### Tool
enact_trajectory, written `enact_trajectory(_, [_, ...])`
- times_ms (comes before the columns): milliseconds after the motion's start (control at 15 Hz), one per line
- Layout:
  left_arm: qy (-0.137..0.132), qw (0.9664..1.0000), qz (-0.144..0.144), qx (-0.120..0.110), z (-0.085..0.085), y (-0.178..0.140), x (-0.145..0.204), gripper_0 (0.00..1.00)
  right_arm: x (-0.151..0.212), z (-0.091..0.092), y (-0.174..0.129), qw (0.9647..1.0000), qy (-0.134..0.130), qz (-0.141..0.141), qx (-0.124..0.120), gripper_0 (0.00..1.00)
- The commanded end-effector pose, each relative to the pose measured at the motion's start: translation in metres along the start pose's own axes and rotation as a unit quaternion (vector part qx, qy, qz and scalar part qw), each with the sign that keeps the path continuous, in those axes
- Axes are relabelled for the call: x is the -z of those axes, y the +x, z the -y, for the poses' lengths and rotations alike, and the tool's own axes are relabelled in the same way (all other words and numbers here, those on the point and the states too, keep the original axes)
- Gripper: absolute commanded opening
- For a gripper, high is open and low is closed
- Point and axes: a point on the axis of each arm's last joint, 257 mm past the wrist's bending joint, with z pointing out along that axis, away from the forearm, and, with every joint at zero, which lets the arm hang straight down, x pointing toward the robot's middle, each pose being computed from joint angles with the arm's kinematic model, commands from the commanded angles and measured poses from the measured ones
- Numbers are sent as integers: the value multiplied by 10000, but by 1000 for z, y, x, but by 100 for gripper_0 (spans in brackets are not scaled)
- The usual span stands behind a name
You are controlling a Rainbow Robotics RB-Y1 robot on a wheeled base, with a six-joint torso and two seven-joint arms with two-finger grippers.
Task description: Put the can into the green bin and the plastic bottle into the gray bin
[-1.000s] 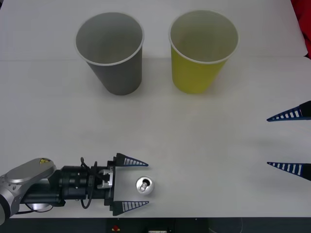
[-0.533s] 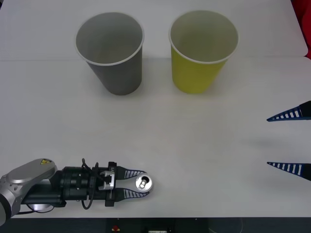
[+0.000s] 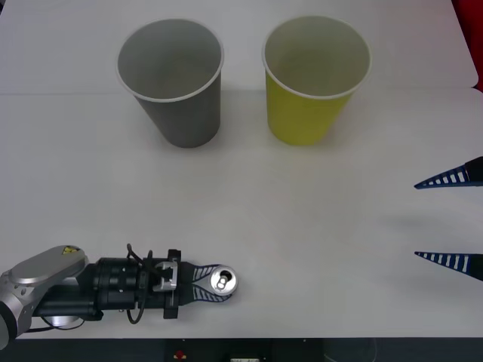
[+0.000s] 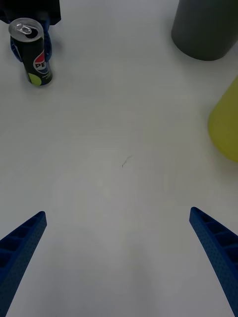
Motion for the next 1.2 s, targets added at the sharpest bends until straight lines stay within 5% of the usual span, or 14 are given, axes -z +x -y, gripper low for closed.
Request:
enact_trajectory(67, [-23, 10000, 36, 49, -6, -7, 4, 0, 0, 0, 0, 10000, 0, 0, 0, 100])
enact_trajectory(333, [-33, 9992, 17, 407, -9, -22, 18, 0, 0, 0, 0, 10000, 0, 0, 0, 100])
enact_trajectory(600, [-313, 9968, -380, 629, -19, -43, 30, 0, 0, 0, 0, 10000, 0, 0, 0, 100])
enact_trajectory(933, [-737, 9877, -556, 1262, -38, -75, 16, 0, 0, 0, 0, 10000, 0, 0, 0, 100])
enact_trajectory(1200, [-1117, 9743, -824, 1771, -53, -98, 23, 0, 0, 0, 0, 10000, 0, 0, 0, 100])
